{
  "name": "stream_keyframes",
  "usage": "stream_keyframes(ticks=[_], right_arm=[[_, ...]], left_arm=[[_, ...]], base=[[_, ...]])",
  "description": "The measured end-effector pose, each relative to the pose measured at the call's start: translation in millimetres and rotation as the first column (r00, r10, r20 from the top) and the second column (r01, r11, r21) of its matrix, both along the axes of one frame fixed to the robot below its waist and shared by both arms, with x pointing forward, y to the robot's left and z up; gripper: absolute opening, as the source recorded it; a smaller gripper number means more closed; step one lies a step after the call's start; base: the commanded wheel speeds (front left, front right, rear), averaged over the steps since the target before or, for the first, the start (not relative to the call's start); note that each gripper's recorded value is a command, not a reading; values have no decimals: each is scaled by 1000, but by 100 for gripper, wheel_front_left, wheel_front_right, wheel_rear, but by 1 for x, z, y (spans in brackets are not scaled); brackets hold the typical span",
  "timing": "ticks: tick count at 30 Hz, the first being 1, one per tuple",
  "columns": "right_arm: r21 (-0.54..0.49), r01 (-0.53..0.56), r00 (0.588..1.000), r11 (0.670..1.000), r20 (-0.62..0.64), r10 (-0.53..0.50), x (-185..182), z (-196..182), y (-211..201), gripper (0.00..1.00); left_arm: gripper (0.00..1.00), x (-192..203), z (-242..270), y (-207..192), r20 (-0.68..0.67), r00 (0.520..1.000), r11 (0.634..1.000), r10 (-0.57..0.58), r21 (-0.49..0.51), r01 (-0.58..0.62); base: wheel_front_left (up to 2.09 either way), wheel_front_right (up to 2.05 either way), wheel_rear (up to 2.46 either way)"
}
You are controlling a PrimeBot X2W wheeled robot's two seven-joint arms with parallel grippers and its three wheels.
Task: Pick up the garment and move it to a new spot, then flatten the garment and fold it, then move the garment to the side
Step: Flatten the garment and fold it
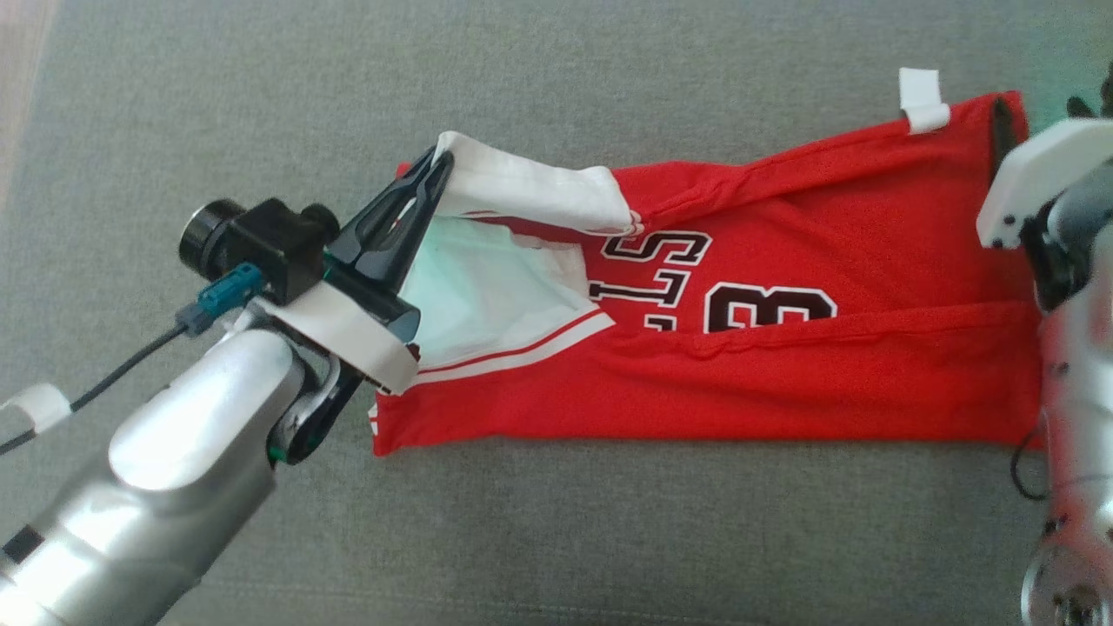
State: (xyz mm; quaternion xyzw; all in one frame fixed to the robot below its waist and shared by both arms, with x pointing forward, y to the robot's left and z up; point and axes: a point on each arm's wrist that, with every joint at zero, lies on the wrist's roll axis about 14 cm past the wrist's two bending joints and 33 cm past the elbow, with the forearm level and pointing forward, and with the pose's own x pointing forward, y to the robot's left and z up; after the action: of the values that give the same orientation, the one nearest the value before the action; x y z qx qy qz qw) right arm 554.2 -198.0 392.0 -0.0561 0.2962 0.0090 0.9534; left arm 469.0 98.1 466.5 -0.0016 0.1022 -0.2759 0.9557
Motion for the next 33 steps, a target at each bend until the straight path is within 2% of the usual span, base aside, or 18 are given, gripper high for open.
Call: stream_keyframes(ticks=[7,8,10,19,22,24,25,29,33], right_arm=[[-37,-34,995,999,-99,30,12,-27,5,100],[-38,-37,993,999,-111,33,13,-28,6,95],[-57,-56,991,997,-121,49,19,-27,7,0],[-76,-99,993,992,-74,93,15,-17,7,0],[-60,-90,996,994,1,90,21,2,5,0],[-46,-82,993,996,81,86,32,25,4,0],[-25,-76,984,997,157,79,43,48,4,0],[1,-73,971,997,227,71,51,69,4,0],[41,-69,967,997,248,57,51,70,4,0]], left_arm=[[0,11,-3,3,2,1000,1000,-1,11,1],[0,12,-3,3,2,1000,1000,0,12,0],[0,13,-4,4,0,1000,1000,1,13,-1],[0,22,0,6,9,1000,1000,20,21,-20],[0,34,4,17,0,997,997,79,-8,-79],[0,44,7,23,8,995,995,102,-1,-102],[0,55,13,24,28,994,994,107,9,-107],[0,79,27,28,67,989,991,135,9,-136],[0,107,43,29,127,980,987,150,32,-155]], base=[[0,0,0],[0,0,0],[0,0,0],[0,0,0],[0,0,0],[0,0,0],[0,0,0],[0,0,0],[0,0,0]])
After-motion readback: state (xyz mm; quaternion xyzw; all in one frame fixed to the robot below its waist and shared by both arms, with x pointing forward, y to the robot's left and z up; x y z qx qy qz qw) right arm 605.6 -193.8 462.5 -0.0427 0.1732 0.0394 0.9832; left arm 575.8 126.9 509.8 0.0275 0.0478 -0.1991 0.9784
